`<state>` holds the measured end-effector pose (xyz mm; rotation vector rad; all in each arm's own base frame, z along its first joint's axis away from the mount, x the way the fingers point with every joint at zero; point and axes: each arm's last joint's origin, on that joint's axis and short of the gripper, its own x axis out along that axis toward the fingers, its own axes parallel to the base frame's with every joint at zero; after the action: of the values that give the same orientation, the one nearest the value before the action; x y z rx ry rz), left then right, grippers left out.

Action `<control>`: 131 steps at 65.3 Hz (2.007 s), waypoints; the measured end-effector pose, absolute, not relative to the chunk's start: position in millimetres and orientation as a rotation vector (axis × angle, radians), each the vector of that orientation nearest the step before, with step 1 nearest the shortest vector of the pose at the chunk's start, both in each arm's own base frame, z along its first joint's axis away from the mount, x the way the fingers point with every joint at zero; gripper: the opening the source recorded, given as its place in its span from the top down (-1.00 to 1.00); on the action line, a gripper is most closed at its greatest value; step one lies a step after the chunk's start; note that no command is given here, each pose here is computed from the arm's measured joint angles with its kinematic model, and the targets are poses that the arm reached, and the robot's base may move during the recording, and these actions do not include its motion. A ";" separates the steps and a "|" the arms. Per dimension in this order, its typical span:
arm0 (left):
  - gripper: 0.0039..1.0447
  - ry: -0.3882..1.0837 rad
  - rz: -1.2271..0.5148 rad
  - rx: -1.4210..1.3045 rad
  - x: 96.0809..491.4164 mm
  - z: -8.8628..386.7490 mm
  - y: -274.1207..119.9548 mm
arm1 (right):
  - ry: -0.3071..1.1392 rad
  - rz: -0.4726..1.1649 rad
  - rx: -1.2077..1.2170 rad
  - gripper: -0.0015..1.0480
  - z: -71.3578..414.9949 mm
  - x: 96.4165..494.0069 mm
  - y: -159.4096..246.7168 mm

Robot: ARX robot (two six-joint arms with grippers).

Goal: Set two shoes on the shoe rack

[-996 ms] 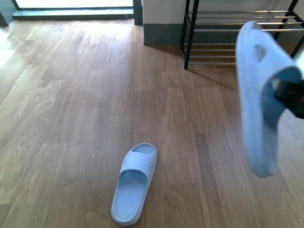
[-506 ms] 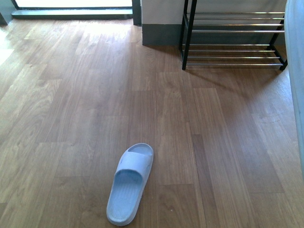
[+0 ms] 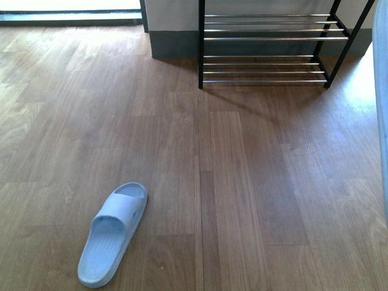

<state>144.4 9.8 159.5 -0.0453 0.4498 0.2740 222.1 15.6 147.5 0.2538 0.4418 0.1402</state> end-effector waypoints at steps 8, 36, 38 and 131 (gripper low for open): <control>-0.83 0.558 0.207 0.018 199.7 139.6 10.1 | 0.442 0.142 0.254 0.97 147.6 222.1 15.8; -0.83 1.077 0.129 0.346 303.0 -22.7 -1.2 | 0.442 0.142 0.254 0.97 147.5 222.1 15.9; -0.83 1.093 0.124 0.355 305.8 -32.7 -0.9 | 0.442 0.142 0.254 0.97 147.6 222.1 15.9; 0.97 0.986 -0.159 0.275 370.7 -121.0 -23.6 | 0.442 0.142 0.254 0.97 147.6 222.1 15.9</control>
<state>370.7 -23.6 -121.0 0.2754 0.9861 -0.1587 222.1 15.9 147.6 0.2541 0.4417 0.1420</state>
